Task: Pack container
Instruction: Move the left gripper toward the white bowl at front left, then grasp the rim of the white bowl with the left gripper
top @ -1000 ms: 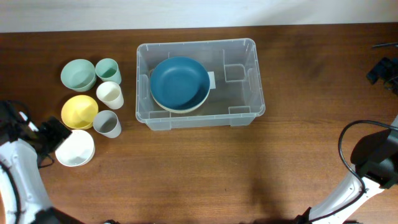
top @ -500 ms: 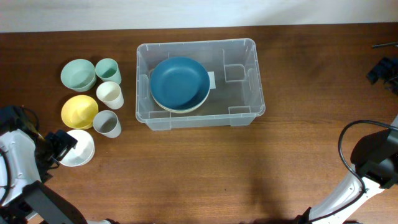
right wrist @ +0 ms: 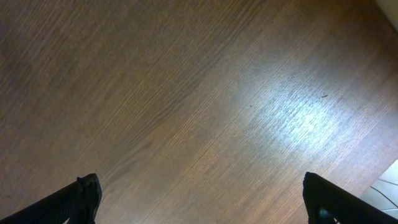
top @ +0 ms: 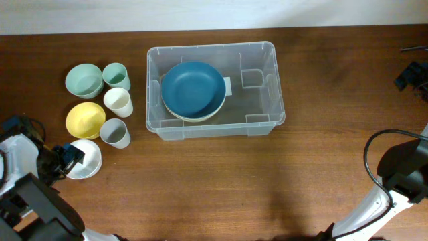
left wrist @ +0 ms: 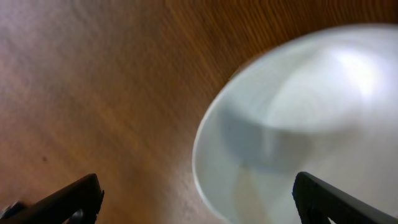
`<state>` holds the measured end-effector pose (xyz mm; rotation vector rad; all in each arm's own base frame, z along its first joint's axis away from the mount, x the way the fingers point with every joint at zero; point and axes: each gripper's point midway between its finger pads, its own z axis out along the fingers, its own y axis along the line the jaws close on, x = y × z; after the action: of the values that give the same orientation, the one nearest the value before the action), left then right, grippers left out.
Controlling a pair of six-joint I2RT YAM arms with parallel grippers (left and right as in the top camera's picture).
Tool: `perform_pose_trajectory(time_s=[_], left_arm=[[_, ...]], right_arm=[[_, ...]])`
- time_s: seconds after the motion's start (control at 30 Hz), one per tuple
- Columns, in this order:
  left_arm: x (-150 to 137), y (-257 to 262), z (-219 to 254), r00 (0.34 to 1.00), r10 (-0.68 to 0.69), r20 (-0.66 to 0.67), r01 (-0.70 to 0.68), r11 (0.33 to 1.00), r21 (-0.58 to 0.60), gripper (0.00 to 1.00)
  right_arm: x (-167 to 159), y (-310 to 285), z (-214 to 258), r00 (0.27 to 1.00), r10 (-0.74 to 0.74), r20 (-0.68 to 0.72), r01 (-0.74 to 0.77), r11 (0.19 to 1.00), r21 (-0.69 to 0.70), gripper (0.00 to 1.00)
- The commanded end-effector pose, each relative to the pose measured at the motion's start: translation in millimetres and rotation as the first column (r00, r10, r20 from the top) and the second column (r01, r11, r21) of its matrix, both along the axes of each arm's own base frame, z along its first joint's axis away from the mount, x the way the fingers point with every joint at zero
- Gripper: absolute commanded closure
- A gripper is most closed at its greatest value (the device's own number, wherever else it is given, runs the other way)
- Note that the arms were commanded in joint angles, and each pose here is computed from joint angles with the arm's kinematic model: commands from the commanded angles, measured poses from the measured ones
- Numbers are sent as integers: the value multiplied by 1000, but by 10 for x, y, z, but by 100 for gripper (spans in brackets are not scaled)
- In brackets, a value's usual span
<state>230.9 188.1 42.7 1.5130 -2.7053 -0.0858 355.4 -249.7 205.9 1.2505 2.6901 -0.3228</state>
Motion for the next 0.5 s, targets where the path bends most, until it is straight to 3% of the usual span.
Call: perform_pose_trajectory(time_s=[0.0,0.47], left_arm=[[14,49,-54,1000,23,-7,-23,1000,5,1],[90,60,-316,1000,23,-17,-24,999,-30,5]], right_arm=[[-9,-9,21,1000,-11,-1,11,1000,-15,1],[-9,-9,21,1000,-11,-1,11,1000,-15,1]])
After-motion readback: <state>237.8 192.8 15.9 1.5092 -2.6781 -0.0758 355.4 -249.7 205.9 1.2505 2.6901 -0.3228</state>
